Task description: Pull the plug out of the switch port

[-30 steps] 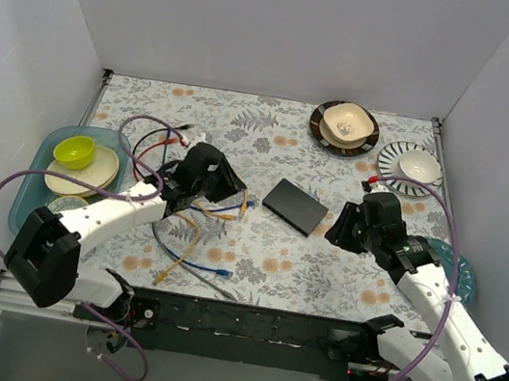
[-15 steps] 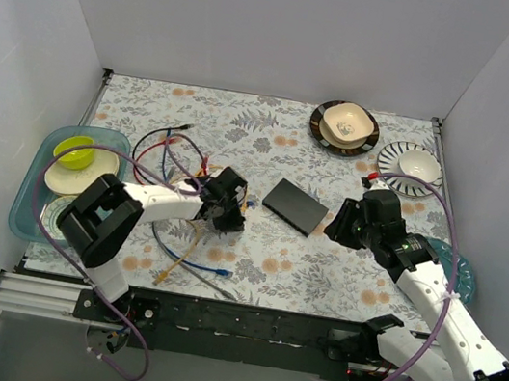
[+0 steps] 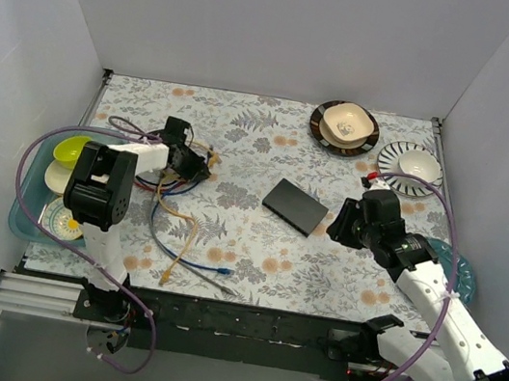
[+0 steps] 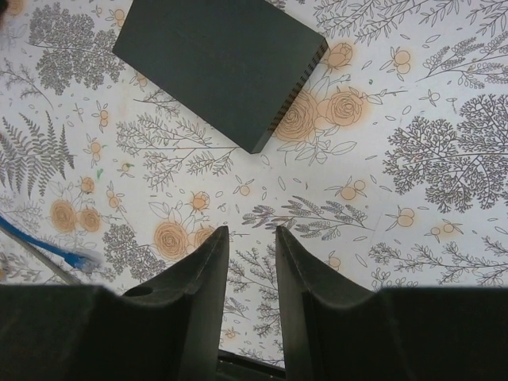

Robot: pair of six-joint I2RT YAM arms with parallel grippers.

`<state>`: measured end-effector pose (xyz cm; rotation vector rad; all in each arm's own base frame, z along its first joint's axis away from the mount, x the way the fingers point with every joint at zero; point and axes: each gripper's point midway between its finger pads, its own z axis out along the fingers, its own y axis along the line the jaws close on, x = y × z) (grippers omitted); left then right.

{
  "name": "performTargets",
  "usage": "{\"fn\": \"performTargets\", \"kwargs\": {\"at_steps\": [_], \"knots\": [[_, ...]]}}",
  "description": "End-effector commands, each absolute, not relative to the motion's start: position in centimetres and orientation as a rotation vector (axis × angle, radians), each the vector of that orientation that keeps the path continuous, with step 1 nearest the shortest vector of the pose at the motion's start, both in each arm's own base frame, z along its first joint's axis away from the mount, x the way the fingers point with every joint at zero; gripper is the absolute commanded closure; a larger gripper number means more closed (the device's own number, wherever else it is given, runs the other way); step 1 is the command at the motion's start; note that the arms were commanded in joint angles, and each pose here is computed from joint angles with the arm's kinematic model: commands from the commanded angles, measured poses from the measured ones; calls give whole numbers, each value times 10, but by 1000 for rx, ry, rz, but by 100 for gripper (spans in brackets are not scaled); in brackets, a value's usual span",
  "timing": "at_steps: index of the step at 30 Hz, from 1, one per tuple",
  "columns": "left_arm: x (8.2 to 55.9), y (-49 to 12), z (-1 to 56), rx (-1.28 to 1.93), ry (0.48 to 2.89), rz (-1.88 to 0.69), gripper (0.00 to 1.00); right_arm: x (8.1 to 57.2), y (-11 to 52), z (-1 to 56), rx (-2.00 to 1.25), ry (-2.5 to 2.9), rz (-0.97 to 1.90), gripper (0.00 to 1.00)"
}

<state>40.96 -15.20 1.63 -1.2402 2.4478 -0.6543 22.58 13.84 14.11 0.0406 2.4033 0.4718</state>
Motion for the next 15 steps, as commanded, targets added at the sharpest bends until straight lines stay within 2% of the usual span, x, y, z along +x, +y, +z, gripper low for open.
{"fn": "performTargets", "kwargs": {"at_steps": [1, 6, 10, 12, 15], "knots": [[363, -83, -40, -1299, 2563, -195, 86, 237, 138, 156, 16, 2357, 443, 62], [420, -118, 62, -984, 2359, -435, 80, 243, 141, 156, 19, 2359, 438, 61], [424, -175, 116, -705, 2293, -545, 76, 243, 140, 136, 45, 2400, 414, 61], [415, -210, 126, -607, 2300, -636, 76, 240, 139, 119, 71, 2445, 410, 64], [407, -233, 111, -578, 2345, -677, 75, 232, 138, 90, 140, 2497, 437, 73]]}}
